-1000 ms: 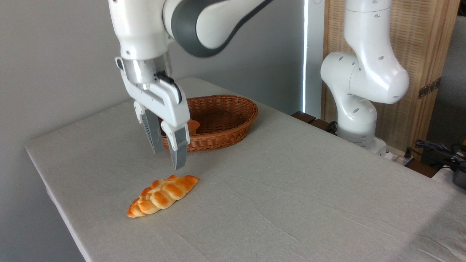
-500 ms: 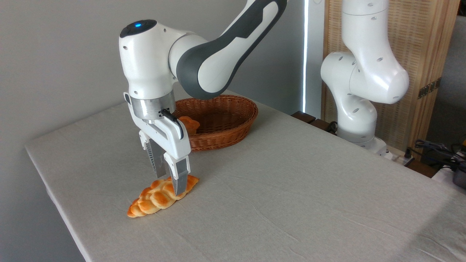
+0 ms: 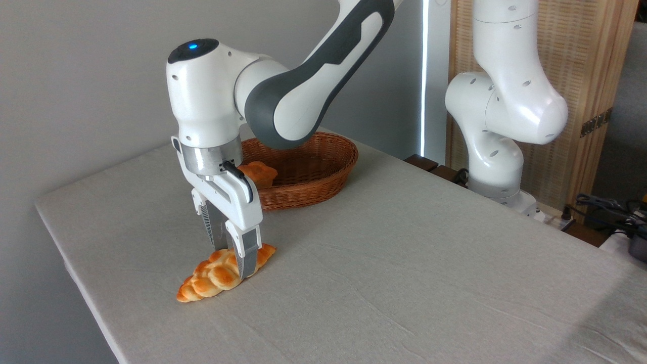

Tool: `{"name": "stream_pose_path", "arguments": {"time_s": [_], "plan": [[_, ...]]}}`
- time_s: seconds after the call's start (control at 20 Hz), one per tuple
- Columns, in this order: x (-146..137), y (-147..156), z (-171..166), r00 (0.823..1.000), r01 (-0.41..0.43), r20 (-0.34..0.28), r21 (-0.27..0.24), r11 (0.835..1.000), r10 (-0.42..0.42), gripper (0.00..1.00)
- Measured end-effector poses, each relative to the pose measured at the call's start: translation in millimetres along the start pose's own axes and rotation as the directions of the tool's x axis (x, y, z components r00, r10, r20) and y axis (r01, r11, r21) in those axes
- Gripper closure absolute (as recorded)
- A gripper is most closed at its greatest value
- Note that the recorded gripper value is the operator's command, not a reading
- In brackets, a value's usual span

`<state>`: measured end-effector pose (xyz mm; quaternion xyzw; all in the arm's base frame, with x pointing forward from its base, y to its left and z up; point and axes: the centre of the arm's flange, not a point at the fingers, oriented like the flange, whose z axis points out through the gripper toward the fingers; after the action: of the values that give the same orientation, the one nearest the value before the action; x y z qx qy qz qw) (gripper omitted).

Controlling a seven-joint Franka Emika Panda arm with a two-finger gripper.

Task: Put bread into the basket
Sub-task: 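Close the gripper on the middle of the braided bread roll, then lift the braided roll and carry it over the wicker basket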

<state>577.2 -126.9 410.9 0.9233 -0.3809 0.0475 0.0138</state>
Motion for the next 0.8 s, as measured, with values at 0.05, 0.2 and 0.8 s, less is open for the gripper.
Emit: {"name": "stream_pose_path", "arguments": {"time_s": [0.05, 0.2, 0.8], "plan": [[0, 0, 2, 1.000, 0.000, 0.001, -0.002, 1.000, 0.000, 0.92], [0, -1, 4, 1.000, 0.000, 0.001, -0.002, 1.000, 0.000, 0.94], [8, -7, -49, 0.996, 0.062, -0.056, -0.075, 0.995, -0.066, 0.94]]}}
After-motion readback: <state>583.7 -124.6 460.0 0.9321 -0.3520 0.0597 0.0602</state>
